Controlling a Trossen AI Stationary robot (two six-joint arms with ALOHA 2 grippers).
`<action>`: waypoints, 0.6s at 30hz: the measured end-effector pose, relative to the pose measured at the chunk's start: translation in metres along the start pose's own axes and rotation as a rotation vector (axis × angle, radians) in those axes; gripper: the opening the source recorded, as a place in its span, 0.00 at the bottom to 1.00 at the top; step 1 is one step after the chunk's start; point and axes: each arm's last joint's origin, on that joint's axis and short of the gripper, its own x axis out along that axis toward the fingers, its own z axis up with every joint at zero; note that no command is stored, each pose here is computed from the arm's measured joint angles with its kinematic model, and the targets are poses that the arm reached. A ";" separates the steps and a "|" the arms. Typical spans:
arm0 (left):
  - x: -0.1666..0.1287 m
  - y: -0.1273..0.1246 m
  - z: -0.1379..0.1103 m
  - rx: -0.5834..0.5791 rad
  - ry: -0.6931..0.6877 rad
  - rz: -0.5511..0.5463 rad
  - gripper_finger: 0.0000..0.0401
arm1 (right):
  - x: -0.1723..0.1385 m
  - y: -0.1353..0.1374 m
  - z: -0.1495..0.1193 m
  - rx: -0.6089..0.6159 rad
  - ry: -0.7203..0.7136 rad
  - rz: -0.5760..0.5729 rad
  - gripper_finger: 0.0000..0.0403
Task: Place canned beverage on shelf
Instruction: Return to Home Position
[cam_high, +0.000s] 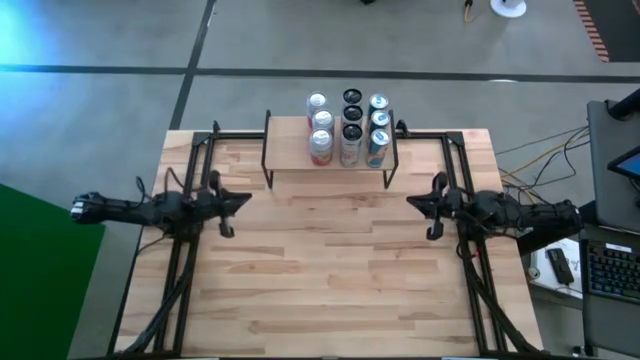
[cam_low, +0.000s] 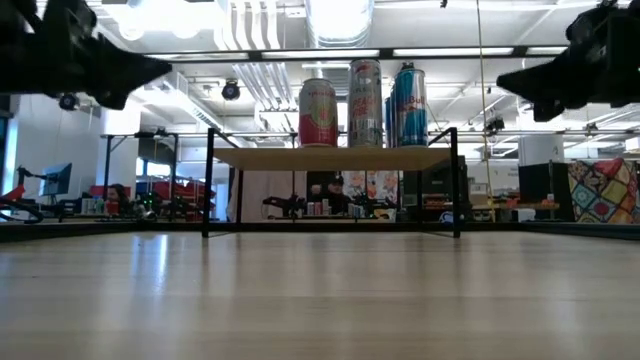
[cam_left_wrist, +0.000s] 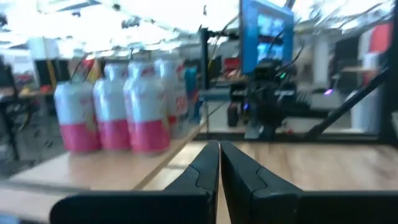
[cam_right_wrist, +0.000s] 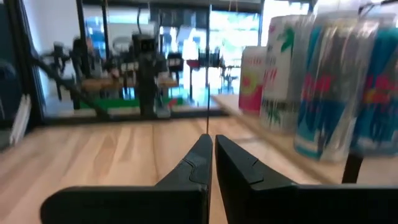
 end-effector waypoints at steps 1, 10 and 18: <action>-0.001 0.000 0.002 -0.003 -0.022 -0.010 0.00 | 0.000 0.000 0.002 0.006 -0.024 0.000 0.03; -0.009 0.003 -0.002 -0.015 -0.013 -0.003 0.00 | -0.001 -0.001 0.016 0.025 -0.162 0.000 0.03; -0.009 0.005 -0.012 0.001 0.097 0.108 0.00 | 0.000 0.000 0.012 0.057 -0.117 0.000 0.03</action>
